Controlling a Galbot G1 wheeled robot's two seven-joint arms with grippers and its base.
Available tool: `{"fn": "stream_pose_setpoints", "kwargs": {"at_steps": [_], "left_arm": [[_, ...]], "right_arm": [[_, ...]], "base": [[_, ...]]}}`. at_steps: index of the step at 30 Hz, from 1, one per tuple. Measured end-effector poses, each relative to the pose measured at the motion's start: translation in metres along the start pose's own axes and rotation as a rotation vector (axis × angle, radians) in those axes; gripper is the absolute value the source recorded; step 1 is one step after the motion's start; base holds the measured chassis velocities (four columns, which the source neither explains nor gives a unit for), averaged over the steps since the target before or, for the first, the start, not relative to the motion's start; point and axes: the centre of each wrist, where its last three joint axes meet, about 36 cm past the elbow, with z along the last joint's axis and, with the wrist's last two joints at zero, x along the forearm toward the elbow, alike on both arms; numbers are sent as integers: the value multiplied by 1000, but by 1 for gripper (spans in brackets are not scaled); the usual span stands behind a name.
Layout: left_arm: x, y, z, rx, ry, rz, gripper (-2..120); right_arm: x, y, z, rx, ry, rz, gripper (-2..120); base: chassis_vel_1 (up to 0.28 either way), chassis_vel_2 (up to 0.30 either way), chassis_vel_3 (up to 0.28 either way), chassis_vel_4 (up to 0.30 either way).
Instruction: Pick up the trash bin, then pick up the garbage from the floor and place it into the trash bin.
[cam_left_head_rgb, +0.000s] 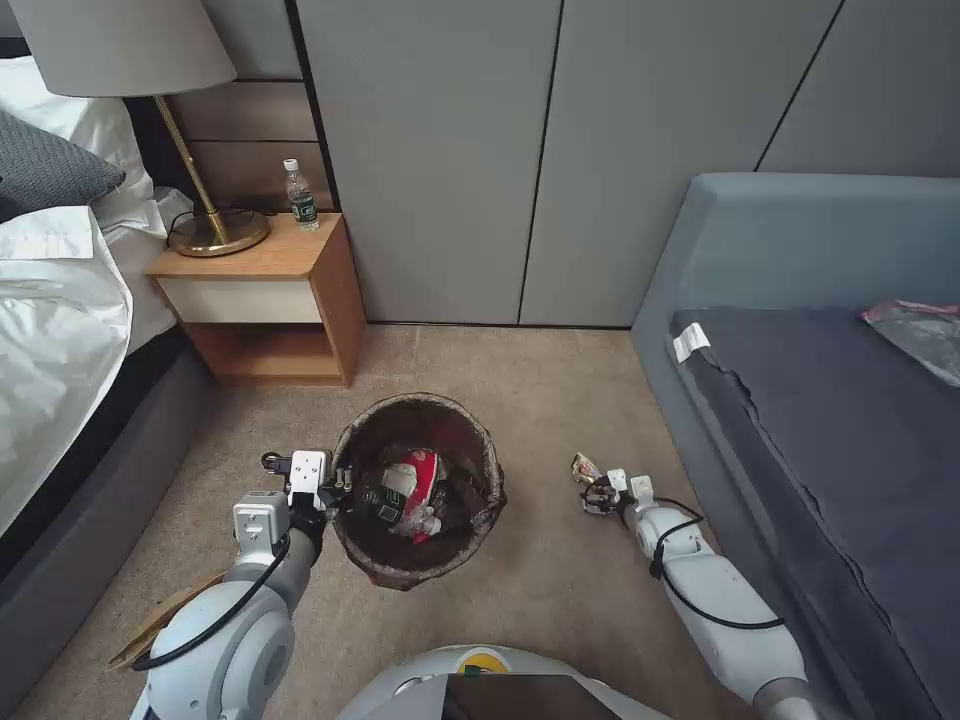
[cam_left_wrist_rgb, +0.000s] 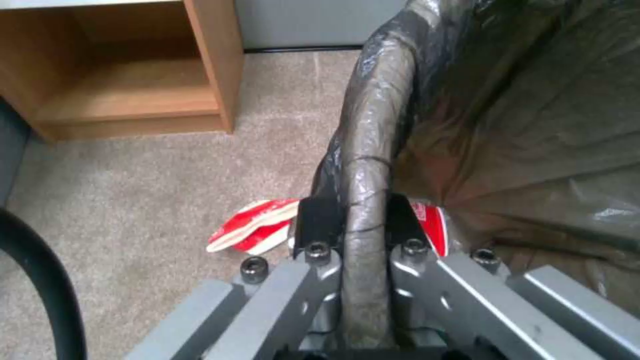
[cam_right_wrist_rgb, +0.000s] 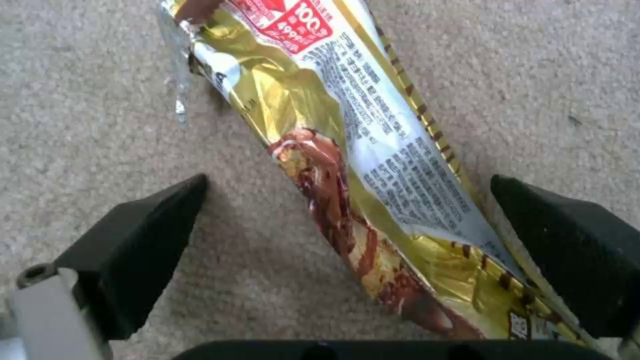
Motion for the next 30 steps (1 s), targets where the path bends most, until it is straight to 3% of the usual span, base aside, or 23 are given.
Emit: {"fn": "stream_pose_setpoints", "kwargs": {"at_steps": [30], "left_arm": [[-2, -1, 2, -1, 6, 3, 2]], "right_arm": [[-2, 8, 11, 0, -9, -16, 30]], "base": [[0, 0, 0, 0]]}}
